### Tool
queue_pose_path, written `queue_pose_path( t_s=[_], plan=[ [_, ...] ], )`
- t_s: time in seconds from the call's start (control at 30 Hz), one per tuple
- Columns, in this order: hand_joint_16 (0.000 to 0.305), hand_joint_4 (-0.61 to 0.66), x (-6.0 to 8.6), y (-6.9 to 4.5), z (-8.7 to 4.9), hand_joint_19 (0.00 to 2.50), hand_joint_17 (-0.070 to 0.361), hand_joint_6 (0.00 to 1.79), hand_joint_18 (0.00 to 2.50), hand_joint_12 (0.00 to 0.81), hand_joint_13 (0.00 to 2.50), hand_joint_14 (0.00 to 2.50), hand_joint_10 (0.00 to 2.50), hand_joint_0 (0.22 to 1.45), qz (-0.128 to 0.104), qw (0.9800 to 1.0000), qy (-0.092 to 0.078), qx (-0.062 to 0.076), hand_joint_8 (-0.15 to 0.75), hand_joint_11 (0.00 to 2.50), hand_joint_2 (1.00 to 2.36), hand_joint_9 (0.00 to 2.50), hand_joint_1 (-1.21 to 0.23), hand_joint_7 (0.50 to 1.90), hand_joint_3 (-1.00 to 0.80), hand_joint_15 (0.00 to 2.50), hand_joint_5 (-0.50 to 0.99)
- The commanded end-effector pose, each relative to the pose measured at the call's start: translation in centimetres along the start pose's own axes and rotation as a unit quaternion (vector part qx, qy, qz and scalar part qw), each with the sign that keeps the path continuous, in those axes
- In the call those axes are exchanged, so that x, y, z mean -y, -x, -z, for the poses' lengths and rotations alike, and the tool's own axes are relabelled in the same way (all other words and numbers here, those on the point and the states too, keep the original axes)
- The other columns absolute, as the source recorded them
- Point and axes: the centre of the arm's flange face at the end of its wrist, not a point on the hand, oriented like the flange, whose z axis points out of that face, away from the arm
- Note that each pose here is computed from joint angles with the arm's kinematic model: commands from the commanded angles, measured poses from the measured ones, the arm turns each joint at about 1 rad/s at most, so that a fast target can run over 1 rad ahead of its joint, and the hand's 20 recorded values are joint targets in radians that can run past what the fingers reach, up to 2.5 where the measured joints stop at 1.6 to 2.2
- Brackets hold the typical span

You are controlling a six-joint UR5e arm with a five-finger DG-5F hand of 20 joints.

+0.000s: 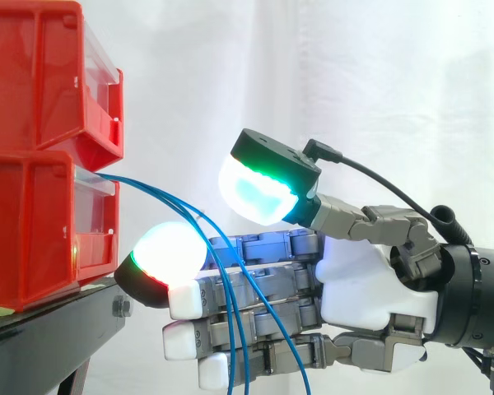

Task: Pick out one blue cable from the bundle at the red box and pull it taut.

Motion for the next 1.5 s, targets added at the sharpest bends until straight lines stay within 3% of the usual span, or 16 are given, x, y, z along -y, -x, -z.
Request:
queue_pose_path(
  t_s=[0.0,0.7,0.83,1.03,1.17,1.3,1.47],
  plan=[
    [0.043,0.07,-0.1,0.4,0.0,0.59,0.098,0.57,0.55,0.323,0.76,0.02,0.01,0.62,-0.001,1.0000,0.001,-0.003,0.220,0.30,1.02,0.79,-0.58,1.07,-0.29,0.42,-0.14],
    [0.045,0.08,-1.3,3.5,-0.2,0.61,0.100,0.62,0.56,0.333,0.79,0.02,0.01,0.61,0.002,0.9998,0.009,-0.020,0.234,0.37,1.01,0.83,-0.58,0.97,-0.32,0.45,-0.15],
    [0.045,0.10,-1.2,3.5,-0.1,0.62,0.102,0.57,0.56,0.338,0.79,0.02,0.01,0.58,0.009,0.9998,0.008,-0.018,0.238,0.37,1.01,0.83,-0.58,1.05,-0.39,0.45,-0.14],
    [0.046,0.11,-1.0,2.7,0.0,0.62,0.103,0.55,0.57,0.341,0.79,0.02,0.01,0.56,0.048,0.9988,0.000,-0.010,0.239,0.37,1.01,0.83,-0.56,1.08,-0.41,0.45,-0.14],
    [0.046,0.10,-0.9,2.6,-0.1,0.61,0.103,0.55,0.57,0.342,0.80,0.02,0.01,0.57,0.053,0.9986,0.000,-0.007,0.239,0.37,1.01,0.84,-0.55,1.08,-0.40,0.44,-0.14],
    [0.045,0.07,-0.9,2.5,-0.1,0.62,0.101,0.63,0.57,0.336,0.81,0.02,0.01,0.60,0.053,0.9986,0.000,-0.008,0.238,0.38,1.02,0.86,-0.54,0.95,-0.31,0.45,-0.15],
    [0.045,0.07,-0.9,2.7,-0.1,0.62,0.102,0.67,0.57,0.337,0.82,0.02,0.01,0.61,0.051,0.9987,0.000,-0.008,0.239,0.39,1.02,0.87,-0.54,0.89,-0.27,0.46,-0.15]
  ],
)
